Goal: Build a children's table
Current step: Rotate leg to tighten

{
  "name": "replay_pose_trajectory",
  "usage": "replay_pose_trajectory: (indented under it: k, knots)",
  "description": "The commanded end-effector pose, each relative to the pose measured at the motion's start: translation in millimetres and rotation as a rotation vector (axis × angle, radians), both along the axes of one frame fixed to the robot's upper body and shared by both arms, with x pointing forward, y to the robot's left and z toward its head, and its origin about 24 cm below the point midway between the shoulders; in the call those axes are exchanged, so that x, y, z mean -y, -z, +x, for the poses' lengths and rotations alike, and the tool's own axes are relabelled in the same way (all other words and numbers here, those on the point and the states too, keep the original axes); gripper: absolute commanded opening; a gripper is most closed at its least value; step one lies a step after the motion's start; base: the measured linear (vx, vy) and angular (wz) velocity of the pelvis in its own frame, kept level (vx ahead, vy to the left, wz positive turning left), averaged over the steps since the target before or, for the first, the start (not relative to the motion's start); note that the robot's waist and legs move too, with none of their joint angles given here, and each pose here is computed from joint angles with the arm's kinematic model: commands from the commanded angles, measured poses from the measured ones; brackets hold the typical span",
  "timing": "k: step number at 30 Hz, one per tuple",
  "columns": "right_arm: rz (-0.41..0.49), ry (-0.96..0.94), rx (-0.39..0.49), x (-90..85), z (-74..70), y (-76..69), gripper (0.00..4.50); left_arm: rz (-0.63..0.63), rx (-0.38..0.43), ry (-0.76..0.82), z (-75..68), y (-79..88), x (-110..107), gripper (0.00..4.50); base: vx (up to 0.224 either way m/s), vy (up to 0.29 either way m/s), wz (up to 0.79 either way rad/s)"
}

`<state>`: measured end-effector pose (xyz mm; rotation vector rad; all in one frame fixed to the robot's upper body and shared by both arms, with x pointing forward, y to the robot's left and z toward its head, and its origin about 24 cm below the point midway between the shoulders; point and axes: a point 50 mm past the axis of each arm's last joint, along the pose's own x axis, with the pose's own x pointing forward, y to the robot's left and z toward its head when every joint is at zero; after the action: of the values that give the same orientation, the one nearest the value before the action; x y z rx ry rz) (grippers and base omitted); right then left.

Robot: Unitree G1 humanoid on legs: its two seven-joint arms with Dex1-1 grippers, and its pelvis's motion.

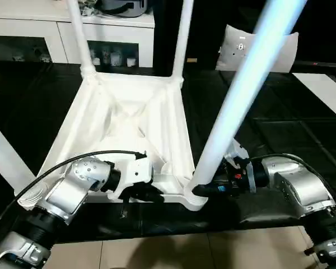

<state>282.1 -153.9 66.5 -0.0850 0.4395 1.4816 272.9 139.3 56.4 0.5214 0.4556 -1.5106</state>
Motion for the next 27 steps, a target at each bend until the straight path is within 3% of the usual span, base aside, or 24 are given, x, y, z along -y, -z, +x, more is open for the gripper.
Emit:
replay_pose_trajectory:
  k: [1, 6, 12, 16, 19, 20, 27]
  knots:
    - [0.057, -0.013, -0.033, -6.3, -3.8, -1.6, 2.07, -0.015, -0.027, 0.02, -5.7, 4.7, 7, 0.0, 0.0, 0.0, 0.0]
    - [0.032, 0.139, -0.038, -24.2, -1.1, 8.3, 2.04, -0.06, -0.041, -0.051, -2.2, 2.3, 15, 0.0, 0.0, 0.0, 0.0]
    - [0.008, 0.514, -0.064, -41.5, 26.0, 15.3, 2.02, -0.086, -0.026, -0.218, 10.5, -0.3, 25, 0.0, -0.017, -0.001, -0.02]
    - [-0.031, 0.793, -0.056, -51.7, 45.4, 20.5, 2.02, -0.153, 0.013, -0.452, 30.7, -6.7, 37, 0.0, 0.0, 0.0, 0.0]
    - [0.005, 0.906, -0.065, -55.1, 53.0, 21.6, 2.02, -0.197, 0.048, -0.582, 40.8, -11.2, 47, 0.0, 0.0, 0.0, 0.0]
    - [0.005, 0.909, -0.065, -55.3, 53.2, 21.6, 2.55, -0.198, 0.05, -0.586, 41.1, -11.4, 47, 0.0, 0.0, 0.0, 0.0]
    - [0.054, 0.872, -0.013, -56.6, 51.2, 14.6, 3.11, -0.19, 0.054, -0.584, 38.8, -11.8, 47, 0.0, 0.044, -0.02, 0.04]
